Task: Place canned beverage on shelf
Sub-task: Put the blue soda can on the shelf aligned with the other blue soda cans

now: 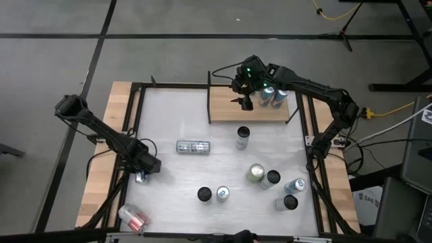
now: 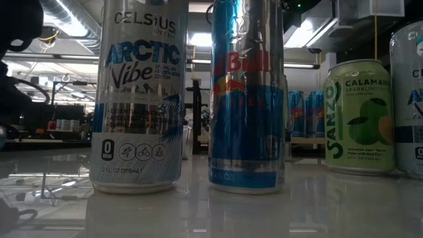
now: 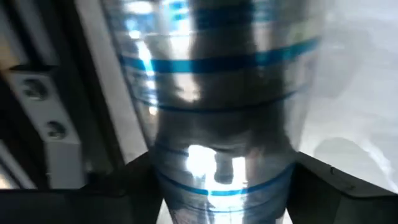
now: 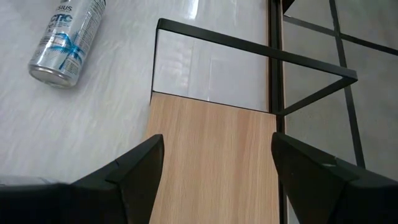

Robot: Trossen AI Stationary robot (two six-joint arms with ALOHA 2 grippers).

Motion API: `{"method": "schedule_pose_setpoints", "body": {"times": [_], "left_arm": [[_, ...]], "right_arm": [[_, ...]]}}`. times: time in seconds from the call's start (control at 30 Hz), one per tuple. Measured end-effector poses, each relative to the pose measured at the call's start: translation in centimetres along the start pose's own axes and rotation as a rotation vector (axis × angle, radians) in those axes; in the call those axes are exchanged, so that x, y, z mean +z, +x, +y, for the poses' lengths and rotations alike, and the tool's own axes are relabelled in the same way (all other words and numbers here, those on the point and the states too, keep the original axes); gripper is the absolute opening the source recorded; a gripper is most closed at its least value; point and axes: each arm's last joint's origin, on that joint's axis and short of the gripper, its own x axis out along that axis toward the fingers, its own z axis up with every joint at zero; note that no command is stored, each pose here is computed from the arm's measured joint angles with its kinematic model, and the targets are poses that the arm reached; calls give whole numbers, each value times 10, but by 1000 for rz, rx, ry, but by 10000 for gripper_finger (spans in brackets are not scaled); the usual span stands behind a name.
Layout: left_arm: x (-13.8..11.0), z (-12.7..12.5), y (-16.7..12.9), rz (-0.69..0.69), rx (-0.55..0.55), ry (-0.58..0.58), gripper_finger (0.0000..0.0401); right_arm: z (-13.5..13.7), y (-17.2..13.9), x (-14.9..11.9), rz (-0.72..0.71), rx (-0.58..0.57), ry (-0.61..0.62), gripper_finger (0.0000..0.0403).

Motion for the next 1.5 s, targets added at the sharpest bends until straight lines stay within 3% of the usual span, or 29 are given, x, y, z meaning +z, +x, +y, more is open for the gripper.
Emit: {"method": "schedule_pose_setpoints", "body": {"times": [0.17,0.43,0.83,1.03,1.33,1.5], "left_arm": [[-1,-10,-1,-29,-132,9,202],[1,-36,-9,-231,-499,65,200],[-3,-71,-35,-340,-875,409,207],[8,-89,-59,-529,-1072,584,208],[41,-103,-90,-860,-1172,775,209],[56,-105,-99,-987,-1161,855,209]], "right_arm": [[0,0,0,0,0,0,287],[0,0,0,-1,0,0,287],[0,0,0,-6,6,0,287],[3,0,3,-89,113,0,287],[10,-4,11,-337,402,-11,287],[10,-5,14,-405,435,-34,287]]}}
